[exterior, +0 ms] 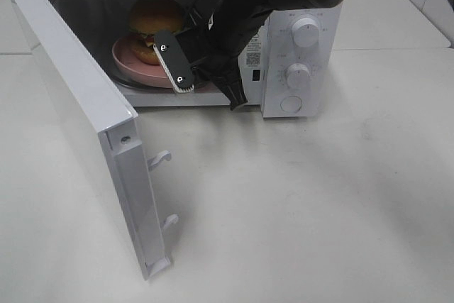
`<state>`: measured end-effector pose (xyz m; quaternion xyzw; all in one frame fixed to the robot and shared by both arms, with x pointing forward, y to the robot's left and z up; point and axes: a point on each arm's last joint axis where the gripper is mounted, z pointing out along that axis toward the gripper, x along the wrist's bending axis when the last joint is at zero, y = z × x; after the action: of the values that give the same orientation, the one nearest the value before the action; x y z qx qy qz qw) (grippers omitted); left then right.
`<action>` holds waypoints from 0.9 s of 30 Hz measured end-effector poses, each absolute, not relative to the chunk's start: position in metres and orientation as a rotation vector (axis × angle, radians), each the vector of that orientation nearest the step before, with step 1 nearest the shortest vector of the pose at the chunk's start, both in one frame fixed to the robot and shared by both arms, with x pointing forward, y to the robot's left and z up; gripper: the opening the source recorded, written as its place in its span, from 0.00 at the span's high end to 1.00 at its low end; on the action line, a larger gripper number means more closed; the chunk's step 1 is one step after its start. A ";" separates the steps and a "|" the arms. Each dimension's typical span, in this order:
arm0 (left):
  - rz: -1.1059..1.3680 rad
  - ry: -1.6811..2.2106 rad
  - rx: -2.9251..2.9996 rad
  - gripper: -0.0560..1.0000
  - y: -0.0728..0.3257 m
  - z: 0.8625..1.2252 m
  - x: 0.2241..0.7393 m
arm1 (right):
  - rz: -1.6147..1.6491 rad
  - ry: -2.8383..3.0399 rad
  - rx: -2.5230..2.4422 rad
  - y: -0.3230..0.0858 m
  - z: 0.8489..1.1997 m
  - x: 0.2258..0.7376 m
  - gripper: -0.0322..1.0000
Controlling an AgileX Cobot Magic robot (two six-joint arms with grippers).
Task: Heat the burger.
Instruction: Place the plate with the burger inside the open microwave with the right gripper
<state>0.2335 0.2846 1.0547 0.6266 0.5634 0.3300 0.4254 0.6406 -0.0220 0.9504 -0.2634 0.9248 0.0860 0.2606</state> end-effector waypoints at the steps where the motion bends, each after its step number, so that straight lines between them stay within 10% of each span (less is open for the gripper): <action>1: 0.825 1.409 1.567 0.01 0.285 1.055 0.234 | 0.232 2.507 -0.696 -0.020 0.950 0.644 0.88; 27: 0.831 1.411 1.569 0.01 0.285 1.055 0.234 | 0.241 2.467 -0.583 -0.004 0.934 0.673 0.77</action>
<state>0.2335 0.2850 1.0547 0.6267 0.5637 0.3321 0.4233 0.6731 -0.0039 0.9343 -0.2190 0.9263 0.0904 0.2931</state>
